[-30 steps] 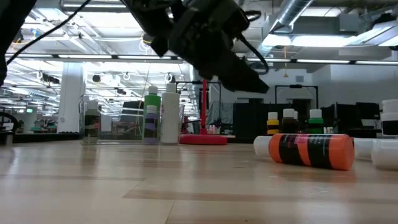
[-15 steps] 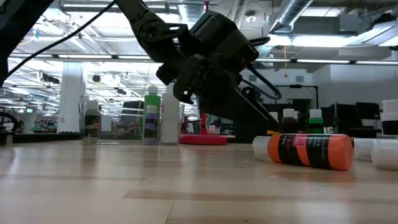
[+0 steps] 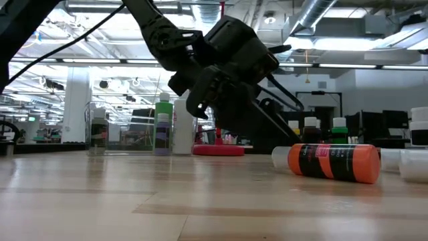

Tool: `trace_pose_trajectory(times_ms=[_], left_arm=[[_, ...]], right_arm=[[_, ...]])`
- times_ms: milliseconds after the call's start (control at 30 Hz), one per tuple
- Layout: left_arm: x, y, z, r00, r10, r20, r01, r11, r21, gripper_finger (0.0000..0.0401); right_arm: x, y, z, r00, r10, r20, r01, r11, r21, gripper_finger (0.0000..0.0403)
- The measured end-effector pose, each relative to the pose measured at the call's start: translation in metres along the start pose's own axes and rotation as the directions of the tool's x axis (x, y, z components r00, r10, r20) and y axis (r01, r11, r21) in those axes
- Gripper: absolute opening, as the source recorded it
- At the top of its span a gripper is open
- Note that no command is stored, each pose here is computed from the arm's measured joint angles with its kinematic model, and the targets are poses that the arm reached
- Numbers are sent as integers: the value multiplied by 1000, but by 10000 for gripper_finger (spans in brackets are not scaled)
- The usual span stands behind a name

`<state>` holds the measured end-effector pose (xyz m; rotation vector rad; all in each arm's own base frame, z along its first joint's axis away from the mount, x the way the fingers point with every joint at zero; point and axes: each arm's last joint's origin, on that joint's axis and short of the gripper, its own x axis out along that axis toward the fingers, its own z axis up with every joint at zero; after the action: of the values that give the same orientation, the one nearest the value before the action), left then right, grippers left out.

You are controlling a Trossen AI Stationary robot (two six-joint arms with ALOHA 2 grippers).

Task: Pick & Place Paint Supplies
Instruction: Put the orange paint bottle into the transparent bin

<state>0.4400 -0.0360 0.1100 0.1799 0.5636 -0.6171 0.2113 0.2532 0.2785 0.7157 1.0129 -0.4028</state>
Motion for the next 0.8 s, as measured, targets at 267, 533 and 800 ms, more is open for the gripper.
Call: trace_pose_trajectory(times_ms=[267, 533, 800], left_arm=[[0, -4, -10, 1000, 6, -10, -6, 1000, -2, 218], [1, -4, -10, 1000, 29, 4, -29, 1000, 8, 218], [1, -4, -9, 999, 31, 8, -31, 999, 11, 218]], right_arm=[[0, 0, 1, 1000, -1, 1, 1, 1000, 3, 0], [1, 0, 2, 1000, -2, 3, 2, 1000, 8, 0], [1, 0, 2, 1000, 1, 3, -1, 1000, 11, 0]])
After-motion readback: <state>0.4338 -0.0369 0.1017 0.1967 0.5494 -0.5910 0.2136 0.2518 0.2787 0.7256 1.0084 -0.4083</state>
